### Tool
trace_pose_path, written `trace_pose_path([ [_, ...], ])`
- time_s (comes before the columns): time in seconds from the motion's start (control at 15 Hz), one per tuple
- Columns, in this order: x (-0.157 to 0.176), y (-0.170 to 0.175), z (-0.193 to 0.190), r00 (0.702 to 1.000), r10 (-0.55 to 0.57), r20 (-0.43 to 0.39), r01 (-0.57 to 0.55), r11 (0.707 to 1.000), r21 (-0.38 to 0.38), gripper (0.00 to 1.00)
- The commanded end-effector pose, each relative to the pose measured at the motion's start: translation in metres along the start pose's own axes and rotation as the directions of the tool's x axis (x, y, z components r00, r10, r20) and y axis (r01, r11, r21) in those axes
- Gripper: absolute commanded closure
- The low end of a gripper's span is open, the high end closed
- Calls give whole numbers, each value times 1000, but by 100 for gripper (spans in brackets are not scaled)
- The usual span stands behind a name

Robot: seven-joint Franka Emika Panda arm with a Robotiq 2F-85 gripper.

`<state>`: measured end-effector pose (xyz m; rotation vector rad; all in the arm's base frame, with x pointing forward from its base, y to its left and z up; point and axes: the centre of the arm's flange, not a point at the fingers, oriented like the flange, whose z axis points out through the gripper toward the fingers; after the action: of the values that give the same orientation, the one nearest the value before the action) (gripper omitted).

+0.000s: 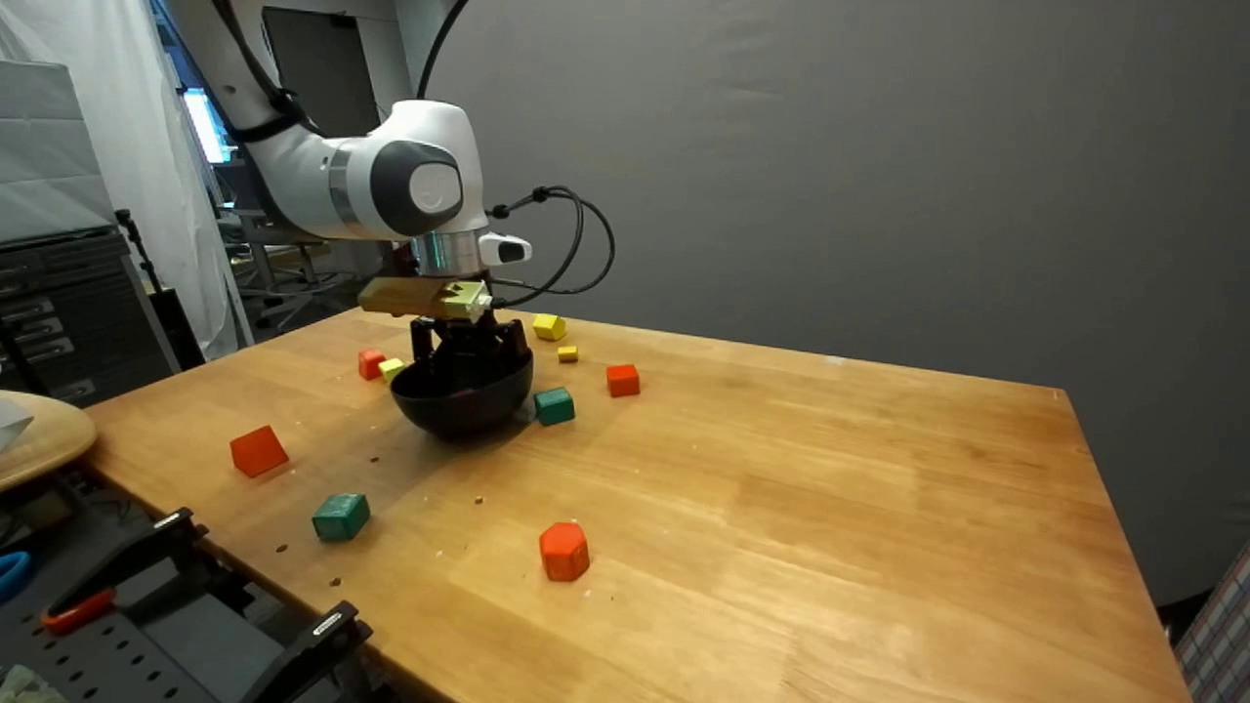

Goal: Take the blocks out of the gift disappointed

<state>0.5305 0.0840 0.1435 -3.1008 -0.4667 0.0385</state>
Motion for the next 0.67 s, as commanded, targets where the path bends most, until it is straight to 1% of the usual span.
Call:
trace_pose_path([
  [0.0, 11, 7, 9, 1000, 3, -3, -3, 1000, 22, 34],
  [0.27, -11, 11, 0, 1000, 22, -10, -22, 1000, 7, 65],
  [0.47, -22, 13, -16, 999, 26, -42, -27, 1000, -15, 87],
  [0.53, -26, 13, -23, 997, 30, -64, -31, 999, -8, 88],
  [0.6, -33, 14, -38, 996, 22, -89, -22, 1000, 0, 86],
])
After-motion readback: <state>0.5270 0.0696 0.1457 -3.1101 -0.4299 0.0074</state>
